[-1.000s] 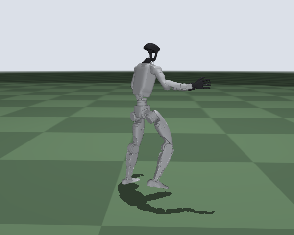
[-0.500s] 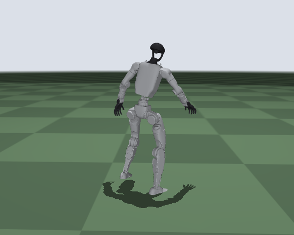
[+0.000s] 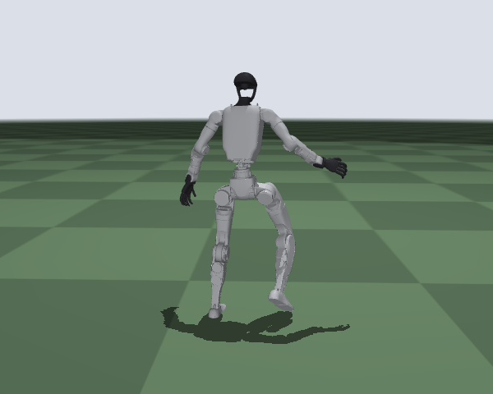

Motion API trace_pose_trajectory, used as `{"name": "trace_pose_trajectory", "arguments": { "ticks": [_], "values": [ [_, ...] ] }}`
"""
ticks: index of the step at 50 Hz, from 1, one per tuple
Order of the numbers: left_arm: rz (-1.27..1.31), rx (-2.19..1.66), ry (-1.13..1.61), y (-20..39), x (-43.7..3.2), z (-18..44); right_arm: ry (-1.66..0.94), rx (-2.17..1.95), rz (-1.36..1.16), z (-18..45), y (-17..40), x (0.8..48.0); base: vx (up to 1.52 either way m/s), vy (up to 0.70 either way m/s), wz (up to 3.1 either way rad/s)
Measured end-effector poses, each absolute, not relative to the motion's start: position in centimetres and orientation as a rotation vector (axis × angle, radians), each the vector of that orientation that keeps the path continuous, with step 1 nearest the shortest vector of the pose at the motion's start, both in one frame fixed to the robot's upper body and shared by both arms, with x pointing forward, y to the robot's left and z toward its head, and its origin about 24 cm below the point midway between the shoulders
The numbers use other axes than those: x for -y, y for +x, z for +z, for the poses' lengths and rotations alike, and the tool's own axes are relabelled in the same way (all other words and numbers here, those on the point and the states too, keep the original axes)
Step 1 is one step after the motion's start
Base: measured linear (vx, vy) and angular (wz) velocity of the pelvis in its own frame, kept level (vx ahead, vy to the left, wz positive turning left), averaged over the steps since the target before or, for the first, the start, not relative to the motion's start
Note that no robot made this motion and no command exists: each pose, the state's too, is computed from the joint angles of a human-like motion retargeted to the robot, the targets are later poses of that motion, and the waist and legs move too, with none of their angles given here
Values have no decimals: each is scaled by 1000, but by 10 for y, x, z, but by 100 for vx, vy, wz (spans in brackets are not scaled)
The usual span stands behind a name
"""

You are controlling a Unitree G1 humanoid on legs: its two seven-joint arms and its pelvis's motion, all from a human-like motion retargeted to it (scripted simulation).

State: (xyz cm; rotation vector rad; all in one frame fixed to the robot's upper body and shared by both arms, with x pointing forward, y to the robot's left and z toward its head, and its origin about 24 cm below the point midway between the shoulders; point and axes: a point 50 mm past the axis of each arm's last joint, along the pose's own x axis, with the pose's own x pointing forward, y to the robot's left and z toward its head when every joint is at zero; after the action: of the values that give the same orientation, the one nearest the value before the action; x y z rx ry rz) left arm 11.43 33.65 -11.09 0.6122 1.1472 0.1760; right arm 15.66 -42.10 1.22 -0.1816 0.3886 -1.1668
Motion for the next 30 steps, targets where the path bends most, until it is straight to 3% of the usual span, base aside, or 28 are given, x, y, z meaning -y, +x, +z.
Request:
{"name": "trace_pose_trajectory", "arguments": {
  "ticks": [6, 12, 19, 23, 30],
  "values": [
    [187, -863, 745, 196, -336, -69, -546, -176, -1100, 86, 208, 428, 29, 1, 56],
    [147, -597, 753, 251, -307, -39, -1124, -63, -970, 133, 264, 398, 41, -8, 54],
    [-48, -613, 755, 243, -270, -60, -1832, -200, -301, 108, 331, 339, 46, -13, 3],
    [-158, -769, 722, 194, -263, -96, -1764, -384, -65, 56, 323, 324, 48, -11, -17],
    [-38, -1077, 538, 95, -269, -139, -1074, -557, -338, -6, 275, 325, 43, -2, -35]
  ]
}}
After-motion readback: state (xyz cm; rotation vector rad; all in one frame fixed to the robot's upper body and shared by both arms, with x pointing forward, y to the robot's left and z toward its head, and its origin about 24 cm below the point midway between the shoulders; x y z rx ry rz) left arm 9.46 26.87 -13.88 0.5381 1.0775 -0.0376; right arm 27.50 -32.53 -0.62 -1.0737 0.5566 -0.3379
